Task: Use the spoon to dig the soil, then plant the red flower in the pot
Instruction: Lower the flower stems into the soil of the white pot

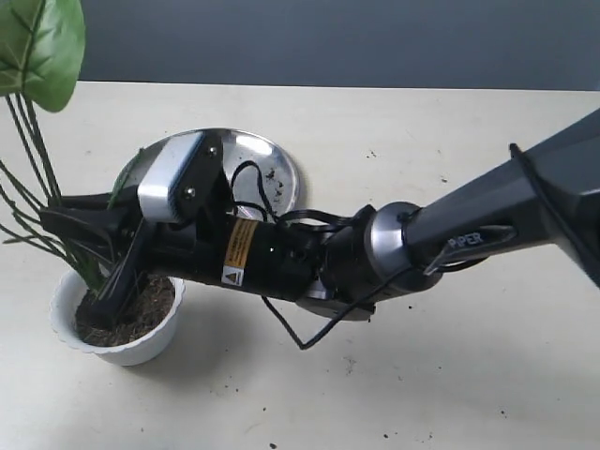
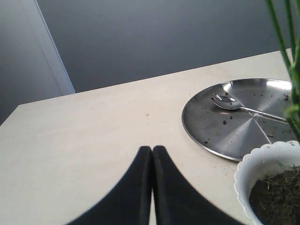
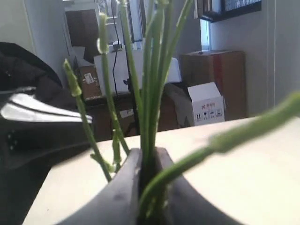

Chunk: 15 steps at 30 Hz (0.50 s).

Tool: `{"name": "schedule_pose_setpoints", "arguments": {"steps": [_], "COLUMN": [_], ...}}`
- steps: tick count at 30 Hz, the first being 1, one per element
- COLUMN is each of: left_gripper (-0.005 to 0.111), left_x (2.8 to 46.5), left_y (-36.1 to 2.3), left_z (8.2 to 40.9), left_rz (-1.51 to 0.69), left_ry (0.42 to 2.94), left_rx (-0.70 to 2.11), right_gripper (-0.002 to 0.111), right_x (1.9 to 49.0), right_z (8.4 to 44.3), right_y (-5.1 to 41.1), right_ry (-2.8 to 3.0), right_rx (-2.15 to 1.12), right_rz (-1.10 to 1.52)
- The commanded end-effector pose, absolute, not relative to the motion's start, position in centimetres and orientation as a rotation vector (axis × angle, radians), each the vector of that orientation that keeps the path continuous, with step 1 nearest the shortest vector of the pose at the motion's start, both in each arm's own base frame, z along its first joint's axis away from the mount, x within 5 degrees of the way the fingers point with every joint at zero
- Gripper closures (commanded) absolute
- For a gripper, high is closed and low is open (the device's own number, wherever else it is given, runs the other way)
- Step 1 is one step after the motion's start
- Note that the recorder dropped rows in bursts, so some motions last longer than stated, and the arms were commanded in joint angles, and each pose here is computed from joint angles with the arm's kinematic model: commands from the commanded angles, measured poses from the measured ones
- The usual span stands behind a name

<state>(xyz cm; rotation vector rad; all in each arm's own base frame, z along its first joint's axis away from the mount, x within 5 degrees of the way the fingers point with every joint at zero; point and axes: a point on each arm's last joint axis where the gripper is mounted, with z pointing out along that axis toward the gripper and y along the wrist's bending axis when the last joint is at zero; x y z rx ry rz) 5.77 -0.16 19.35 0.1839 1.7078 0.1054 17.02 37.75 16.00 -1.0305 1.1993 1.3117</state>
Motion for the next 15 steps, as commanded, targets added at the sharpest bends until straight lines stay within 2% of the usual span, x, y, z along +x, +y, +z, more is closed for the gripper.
{"name": "schedule_pose_setpoints", "arguments": {"steps": [1,15], "left_gripper": [0.106,0.106], "left_x": [5.8,5.8], "left_y": [-0.2,-0.2], "left_z": [19.4,19.4], "left_rz": [0.100,0.100], "left_ry": [1.700,1.700], "left_rx": [0.180,0.180], "right_gripper": [0.109,0.109], "right_x": [17.1,18.3], "right_z": [14.4,13.8], "right_y": [38.1,39.3], "right_ry": [1.212,1.292], "right_rx": [-1.048,-1.063], "right_rz": [1.329,1.231]}}
